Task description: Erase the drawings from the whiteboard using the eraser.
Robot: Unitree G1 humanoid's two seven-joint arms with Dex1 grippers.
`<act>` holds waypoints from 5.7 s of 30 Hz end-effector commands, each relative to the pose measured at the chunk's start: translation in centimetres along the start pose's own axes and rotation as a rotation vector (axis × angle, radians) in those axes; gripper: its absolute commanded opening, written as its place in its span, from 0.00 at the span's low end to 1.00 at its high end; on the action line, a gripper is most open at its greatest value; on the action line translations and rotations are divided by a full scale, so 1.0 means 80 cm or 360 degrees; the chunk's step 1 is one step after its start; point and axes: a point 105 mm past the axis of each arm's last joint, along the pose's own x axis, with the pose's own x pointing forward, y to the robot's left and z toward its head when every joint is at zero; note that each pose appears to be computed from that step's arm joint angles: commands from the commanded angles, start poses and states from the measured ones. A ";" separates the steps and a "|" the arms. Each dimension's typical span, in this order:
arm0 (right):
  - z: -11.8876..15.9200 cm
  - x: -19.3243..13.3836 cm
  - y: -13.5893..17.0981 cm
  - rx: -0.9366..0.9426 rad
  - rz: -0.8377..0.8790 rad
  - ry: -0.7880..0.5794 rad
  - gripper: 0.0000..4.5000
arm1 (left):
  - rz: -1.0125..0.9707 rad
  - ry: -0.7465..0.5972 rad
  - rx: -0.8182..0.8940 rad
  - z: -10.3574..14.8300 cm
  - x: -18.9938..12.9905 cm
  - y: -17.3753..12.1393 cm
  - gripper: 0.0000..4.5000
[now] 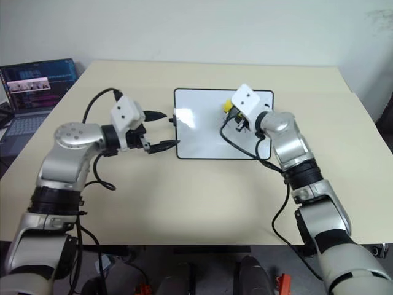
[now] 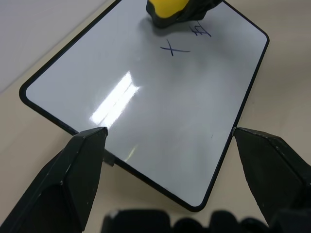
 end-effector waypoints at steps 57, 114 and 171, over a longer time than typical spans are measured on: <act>-0.078 0.019 0.112 0.0088 0.0449 0.0166 0.25 | 0.0034 -0.0046 0.0074 0.019 -0.006 0.005 1.00; -0.099 -0.172 -0.043 0.0063 0.0256 0.0166 0.25 | 0.0143 -0.0080 0.0003 0.008 -0.017 0.007 1.00; -0.022 -0.047 -0.025 0.0257 -0.0149 -0.0262 0.25 | 0.0110 -0.0098 0.0028 0.012 -0.003 0.006 1.00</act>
